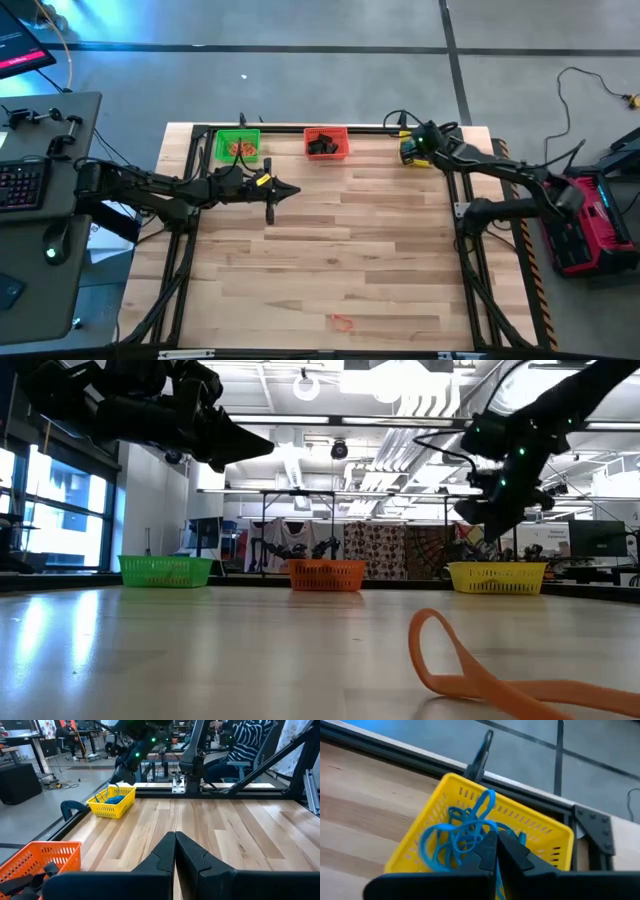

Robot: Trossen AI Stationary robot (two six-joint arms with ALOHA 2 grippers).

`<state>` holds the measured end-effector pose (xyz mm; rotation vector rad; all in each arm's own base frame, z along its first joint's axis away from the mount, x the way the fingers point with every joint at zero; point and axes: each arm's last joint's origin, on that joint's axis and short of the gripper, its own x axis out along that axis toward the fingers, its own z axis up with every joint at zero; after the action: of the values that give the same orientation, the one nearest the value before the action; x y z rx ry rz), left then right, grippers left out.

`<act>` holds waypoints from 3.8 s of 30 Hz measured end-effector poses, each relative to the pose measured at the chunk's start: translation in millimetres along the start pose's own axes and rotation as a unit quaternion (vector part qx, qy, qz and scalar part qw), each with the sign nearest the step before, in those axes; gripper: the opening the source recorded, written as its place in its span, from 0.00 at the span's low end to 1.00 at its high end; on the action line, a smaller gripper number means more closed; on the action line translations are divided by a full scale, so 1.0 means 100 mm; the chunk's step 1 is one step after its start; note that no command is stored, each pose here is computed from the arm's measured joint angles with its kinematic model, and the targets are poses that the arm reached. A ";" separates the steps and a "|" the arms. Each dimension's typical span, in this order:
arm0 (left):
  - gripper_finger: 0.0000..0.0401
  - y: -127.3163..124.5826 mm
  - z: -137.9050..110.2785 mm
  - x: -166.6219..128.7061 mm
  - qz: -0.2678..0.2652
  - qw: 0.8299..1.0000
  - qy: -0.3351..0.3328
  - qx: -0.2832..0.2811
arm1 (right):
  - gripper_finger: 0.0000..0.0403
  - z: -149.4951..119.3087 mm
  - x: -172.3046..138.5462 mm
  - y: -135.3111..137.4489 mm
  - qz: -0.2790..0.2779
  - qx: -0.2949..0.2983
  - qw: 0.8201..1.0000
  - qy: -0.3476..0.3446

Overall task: Sort rubber bands into baskets
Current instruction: Put the blue rubber band into the yellow bin, then put the orange rubber band into the green bin

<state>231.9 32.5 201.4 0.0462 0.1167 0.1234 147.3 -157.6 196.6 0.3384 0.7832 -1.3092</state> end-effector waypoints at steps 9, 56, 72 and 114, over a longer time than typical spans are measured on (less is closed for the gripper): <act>0.00 0.00 0.00 0.00 0.000 1.000 0.000 0.000 | 0.00 -0.04 0.23 -0.06 0.013 0.038 0.999 0.003; 0.00 0.00 -0.01 0.00 0.000 1.000 0.003 -0.001 | 0.22 0.75 0.69 0.12 0.004 -0.064 0.962 0.266; 0.00 0.00 -0.02 0.00 0.000 1.000 0.009 -0.002 | 0.13 0.77 0.82 0.13 -0.002 -0.051 0.968 0.246; 0.00 -0.11 -0.03 0.00 -0.041 0.999 0.014 0.005 | 0.00 0.28 -0.60 0.55 0.154 -0.149 0.968 0.129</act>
<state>232.9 21.2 198.4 0.0499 0.1471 0.0412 204.8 -117.7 246.4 0.3760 1.0862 -0.8506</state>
